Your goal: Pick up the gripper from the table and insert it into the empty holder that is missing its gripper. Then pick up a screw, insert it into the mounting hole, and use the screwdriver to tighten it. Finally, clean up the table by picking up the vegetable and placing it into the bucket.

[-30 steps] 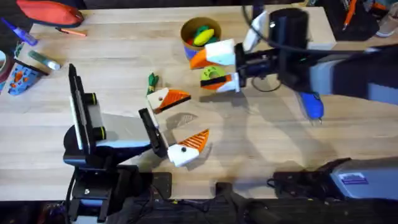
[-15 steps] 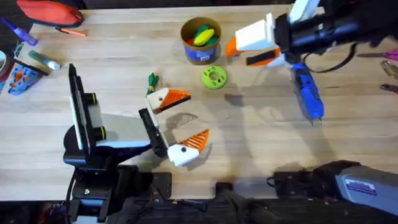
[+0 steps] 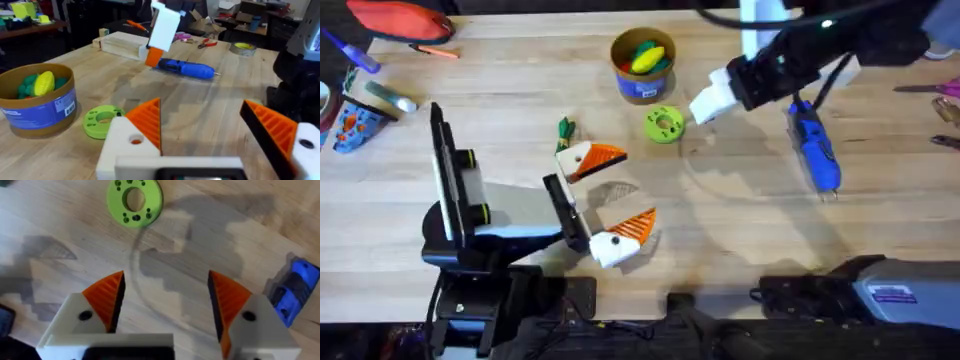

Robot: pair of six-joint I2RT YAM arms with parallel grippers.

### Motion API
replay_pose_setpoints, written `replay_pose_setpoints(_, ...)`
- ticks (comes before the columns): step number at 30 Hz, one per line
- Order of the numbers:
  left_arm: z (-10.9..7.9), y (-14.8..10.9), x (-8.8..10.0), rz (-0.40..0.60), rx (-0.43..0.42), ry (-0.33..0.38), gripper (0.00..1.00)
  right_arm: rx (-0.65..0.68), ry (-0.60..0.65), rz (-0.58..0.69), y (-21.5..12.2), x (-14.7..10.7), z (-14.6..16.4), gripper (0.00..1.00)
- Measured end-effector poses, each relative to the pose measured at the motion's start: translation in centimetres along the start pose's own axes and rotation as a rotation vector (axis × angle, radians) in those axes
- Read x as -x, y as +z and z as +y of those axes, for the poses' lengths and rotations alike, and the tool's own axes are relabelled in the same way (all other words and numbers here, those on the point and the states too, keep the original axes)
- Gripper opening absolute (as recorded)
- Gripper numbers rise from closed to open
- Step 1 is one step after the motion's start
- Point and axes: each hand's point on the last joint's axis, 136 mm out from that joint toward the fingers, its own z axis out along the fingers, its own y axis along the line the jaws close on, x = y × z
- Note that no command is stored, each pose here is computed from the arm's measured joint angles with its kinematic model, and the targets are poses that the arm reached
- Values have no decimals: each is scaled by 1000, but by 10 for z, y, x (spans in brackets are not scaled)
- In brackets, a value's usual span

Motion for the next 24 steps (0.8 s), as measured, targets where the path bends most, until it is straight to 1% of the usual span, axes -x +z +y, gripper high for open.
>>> replay_pose_setpoints(5,0,0,0,0,0,0,985,-43,-34,38,12,-2,-1,892)
replay_pose_setpoints(9,0,0,0,0,0,1,985,-62,-45,47,14,-3,-4,892)
replay_pose_setpoints(13,0,0,0,0,0,0,985,-66,-65,54,14,-5,-5,892)
replay_pose_setpoints(19,0,0,0,0,0,0,985,-68,-106,34,14,0,-5,893)
replay_pose_setpoints(24,0,0,0,0,0,0,985,-63,-155,45,17,2,4,892)
